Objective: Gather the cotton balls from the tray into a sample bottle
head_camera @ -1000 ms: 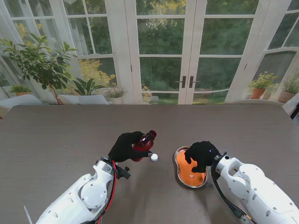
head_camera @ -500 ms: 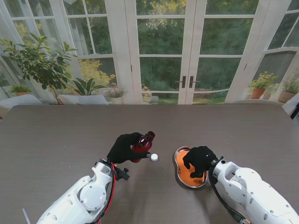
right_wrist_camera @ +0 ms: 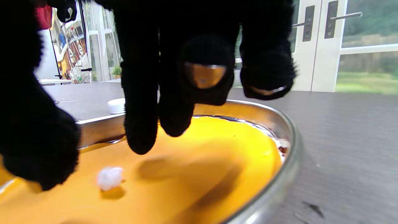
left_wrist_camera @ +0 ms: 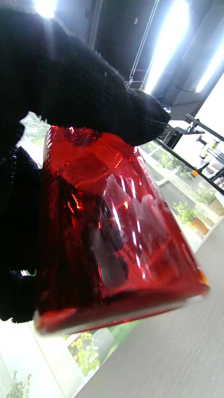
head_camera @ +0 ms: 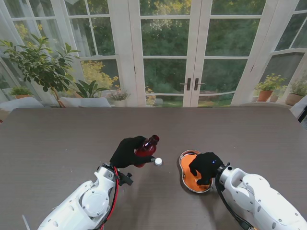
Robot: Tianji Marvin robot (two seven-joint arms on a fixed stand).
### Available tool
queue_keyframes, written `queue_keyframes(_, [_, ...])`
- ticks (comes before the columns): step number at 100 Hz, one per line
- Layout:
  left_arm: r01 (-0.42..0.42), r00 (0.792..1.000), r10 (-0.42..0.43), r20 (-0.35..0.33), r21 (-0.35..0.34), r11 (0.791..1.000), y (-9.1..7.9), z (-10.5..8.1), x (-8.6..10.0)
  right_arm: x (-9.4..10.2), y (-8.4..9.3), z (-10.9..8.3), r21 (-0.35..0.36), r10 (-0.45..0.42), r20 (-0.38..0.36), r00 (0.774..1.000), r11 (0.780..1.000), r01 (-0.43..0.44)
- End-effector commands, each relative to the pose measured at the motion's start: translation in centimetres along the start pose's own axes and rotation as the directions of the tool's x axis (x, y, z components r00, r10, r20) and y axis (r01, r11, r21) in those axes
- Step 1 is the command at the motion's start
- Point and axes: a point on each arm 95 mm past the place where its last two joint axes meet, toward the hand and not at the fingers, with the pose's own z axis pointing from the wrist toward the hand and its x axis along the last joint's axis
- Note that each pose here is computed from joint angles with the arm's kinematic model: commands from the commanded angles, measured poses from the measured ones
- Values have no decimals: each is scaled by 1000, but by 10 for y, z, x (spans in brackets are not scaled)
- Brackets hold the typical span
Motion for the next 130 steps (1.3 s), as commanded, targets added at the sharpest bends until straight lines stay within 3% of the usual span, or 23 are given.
queue_keyframes(1, [4, 1000, -4, -3, -15, 1000, 2, 1, 3, 4, -4, -1, 19, -7, -10, 1000, 1000, 7])
queue_keyframes(130, [8, 1000, -8, -1, -12, 1000, 3, -1, 4, 15, -1, 1, 73, -62, -36, 997, 995, 64])
